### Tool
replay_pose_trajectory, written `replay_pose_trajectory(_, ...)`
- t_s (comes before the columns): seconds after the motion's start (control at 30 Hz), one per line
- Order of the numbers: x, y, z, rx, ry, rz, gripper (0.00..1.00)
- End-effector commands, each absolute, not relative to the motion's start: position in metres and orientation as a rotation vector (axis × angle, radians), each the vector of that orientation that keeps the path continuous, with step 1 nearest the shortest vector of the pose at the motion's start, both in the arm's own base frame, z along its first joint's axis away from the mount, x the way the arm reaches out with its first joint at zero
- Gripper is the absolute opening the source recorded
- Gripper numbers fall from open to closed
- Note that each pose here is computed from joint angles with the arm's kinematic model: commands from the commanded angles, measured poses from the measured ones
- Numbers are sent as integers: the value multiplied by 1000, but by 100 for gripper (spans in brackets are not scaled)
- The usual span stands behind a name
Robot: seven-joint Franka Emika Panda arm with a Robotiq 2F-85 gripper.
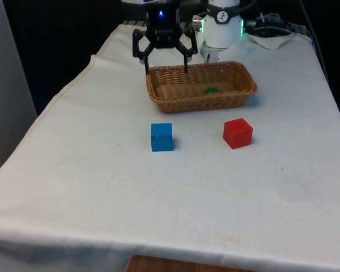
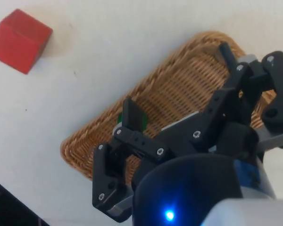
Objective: Place all non-red objects into the basket.
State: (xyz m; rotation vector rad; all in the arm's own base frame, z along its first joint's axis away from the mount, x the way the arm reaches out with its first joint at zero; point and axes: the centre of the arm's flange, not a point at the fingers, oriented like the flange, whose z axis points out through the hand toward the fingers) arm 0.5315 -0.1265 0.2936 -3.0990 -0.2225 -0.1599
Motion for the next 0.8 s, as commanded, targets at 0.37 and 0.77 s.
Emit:
replay_pose_trajectory(0.37,574,-131,286,-3115,-219,-158,100)
replay_pose_trajectory(0.77,609,-129,274,-3142,-225,-164,100)
